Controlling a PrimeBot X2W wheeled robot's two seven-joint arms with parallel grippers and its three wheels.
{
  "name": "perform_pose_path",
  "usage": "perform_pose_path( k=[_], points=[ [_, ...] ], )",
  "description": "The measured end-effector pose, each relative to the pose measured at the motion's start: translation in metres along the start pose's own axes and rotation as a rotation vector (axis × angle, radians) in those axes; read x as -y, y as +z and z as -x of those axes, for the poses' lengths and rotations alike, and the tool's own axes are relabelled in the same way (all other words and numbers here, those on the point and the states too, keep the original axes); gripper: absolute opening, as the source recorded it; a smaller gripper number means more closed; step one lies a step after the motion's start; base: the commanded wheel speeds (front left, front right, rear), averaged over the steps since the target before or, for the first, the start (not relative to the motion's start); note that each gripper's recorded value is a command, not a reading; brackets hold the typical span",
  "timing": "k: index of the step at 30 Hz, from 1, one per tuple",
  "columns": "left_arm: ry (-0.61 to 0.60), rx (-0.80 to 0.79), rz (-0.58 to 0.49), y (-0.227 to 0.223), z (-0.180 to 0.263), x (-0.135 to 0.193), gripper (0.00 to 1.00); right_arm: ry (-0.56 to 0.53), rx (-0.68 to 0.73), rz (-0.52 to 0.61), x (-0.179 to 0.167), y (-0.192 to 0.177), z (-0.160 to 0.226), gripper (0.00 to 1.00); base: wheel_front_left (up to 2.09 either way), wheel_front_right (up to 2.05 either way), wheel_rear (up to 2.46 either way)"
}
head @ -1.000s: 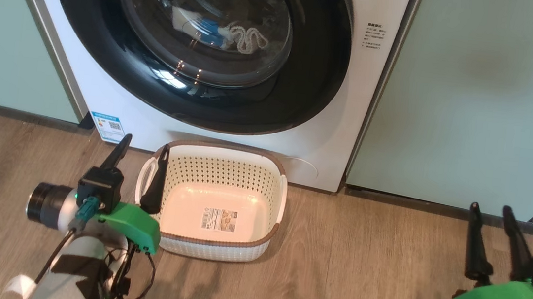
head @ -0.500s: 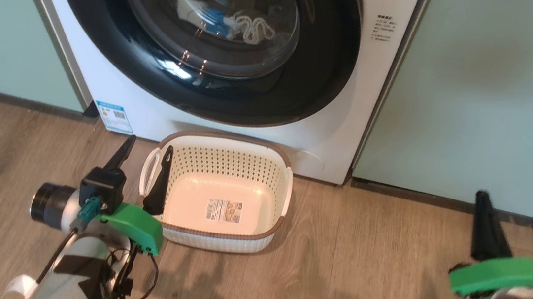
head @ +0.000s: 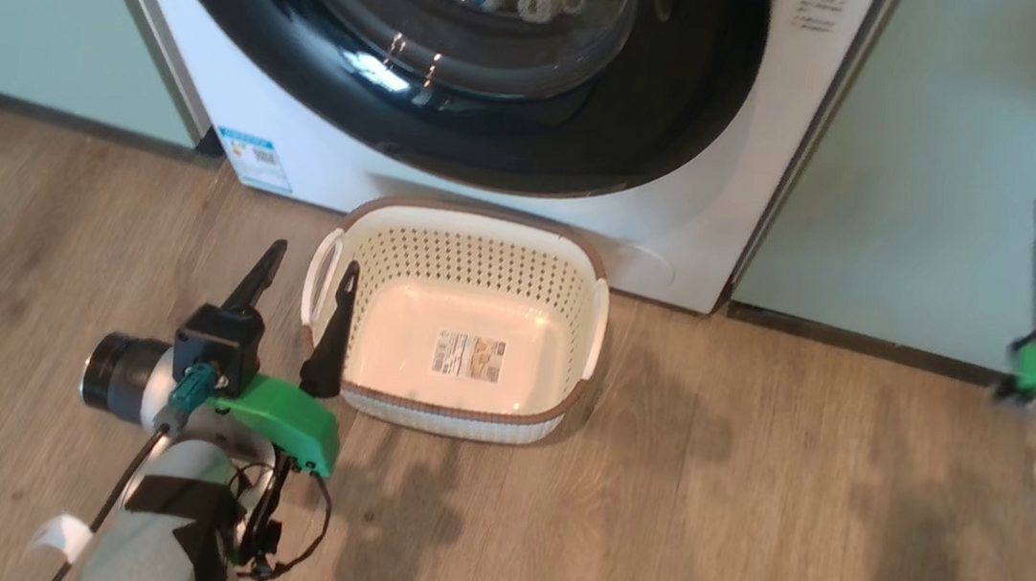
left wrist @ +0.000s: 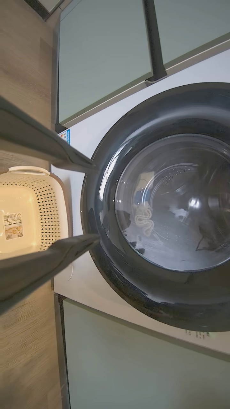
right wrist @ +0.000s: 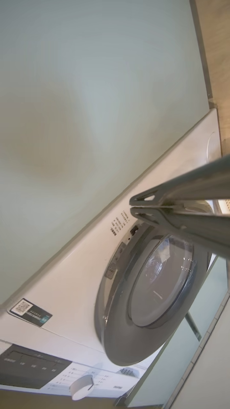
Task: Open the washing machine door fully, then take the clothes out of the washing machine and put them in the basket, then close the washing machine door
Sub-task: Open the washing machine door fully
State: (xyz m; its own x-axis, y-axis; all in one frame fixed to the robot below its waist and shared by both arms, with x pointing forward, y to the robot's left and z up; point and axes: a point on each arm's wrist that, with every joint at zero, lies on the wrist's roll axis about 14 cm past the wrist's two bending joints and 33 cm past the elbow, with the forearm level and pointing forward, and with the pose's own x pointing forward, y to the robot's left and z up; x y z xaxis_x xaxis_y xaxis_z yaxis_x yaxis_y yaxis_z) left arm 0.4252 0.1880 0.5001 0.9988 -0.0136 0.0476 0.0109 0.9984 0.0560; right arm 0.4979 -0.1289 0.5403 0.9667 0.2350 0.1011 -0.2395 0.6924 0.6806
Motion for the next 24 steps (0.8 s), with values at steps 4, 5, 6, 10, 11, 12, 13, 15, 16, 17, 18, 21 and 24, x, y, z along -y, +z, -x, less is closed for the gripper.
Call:
perform_pose_path(
  k=[4,5,6,10,11,12,13,15,16,17,18,21,24],
  points=[
    [0.012,-0.018,0.004,-0.007,-0.003,-0.003,1.00,0.027,-0.021,-0.071,-0.004,0.015,-0.027,0.00,0.00,0.00,0.00],
    [0.016,-0.019,0.006,-0.008,-0.005,-0.003,1.00,0.034,-0.028,-0.092,-0.006,0.017,-0.033,0.00,0.00,0.00,0.00],
    [0.019,-0.021,0.008,-0.009,-0.006,-0.004,1.00,0.040,-0.042,-0.110,-0.007,0.018,-0.040,0.00,0.00,0.00,0.00],
    [0.029,-0.038,0.009,-0.016,-0.010,-0.006,1.00,0.060,-0.107,-0.174,-0.011,0.015,-0.063,0.00,0.00,0.00,0.00],
    [0.030,-0.044,0.007,-0.019,-0.011,-0.006,1.00,0.065,-0.126,-0.189,-0.011,0.013,-0.069,0.00,0.00,0.00,0.00],
    [0.031,-0.050,0.006,-0.021,-0.012,-0.007,1.00,0.073,-0.149,-0.205,-0.013,0.010,-0.074,0.00,0.00,0.00,0.00],
    [0.034,-0.056,0.005,-0.024,-0.012,-0.008,1.00,0.081,-0.171,-0.222,-0.016,0.006,-0.079,0.00,0.00,0.00,0.00],
    [0.041,-0.072,0.003,-0.029,-0.012,-0.010,1.00,0.097,-0.214,-0.252,-0.020,0.000,-0.090,0.00,0.00,0.00,0.00],
    [0.044,-0.080,0.002,-0.032,-0.012,-0.012,1.00,0.107,-0.233,-0.259,-0.023,-0.003,-0.094,0.00,0.00,0.00,0.00],
    [0.048,-0.086,0.001,-0.035,-0.012,-0.013,1.00,0.117,-0.247,-0.267,-0.026,-0.005,-0.099,0.00,0.00,0.00,0.00],
    [0.052,-0.091,-0.001,-0.037,-0.012,-0.015,1.00,0.126,-0.262,-0.275,-0.028,-0.007,-0.104,0.00,0.00,0.00,0.00],
    [0.062,-0.097,-0.004,-0.039,-0.015,-0.018,1.00,0.157,-0.307,-0.281,-0.038,-0.014,-0.117,0.00,0.00,0.00,0.00],
    [0.074,-0.103,-0.003,-0.042,-0.017,-0.022,1.00,0.179,-0.342,-0.290,-0.045,-0.020,-0.129,0.00,0.00,0.00,0.00]
  ],
)
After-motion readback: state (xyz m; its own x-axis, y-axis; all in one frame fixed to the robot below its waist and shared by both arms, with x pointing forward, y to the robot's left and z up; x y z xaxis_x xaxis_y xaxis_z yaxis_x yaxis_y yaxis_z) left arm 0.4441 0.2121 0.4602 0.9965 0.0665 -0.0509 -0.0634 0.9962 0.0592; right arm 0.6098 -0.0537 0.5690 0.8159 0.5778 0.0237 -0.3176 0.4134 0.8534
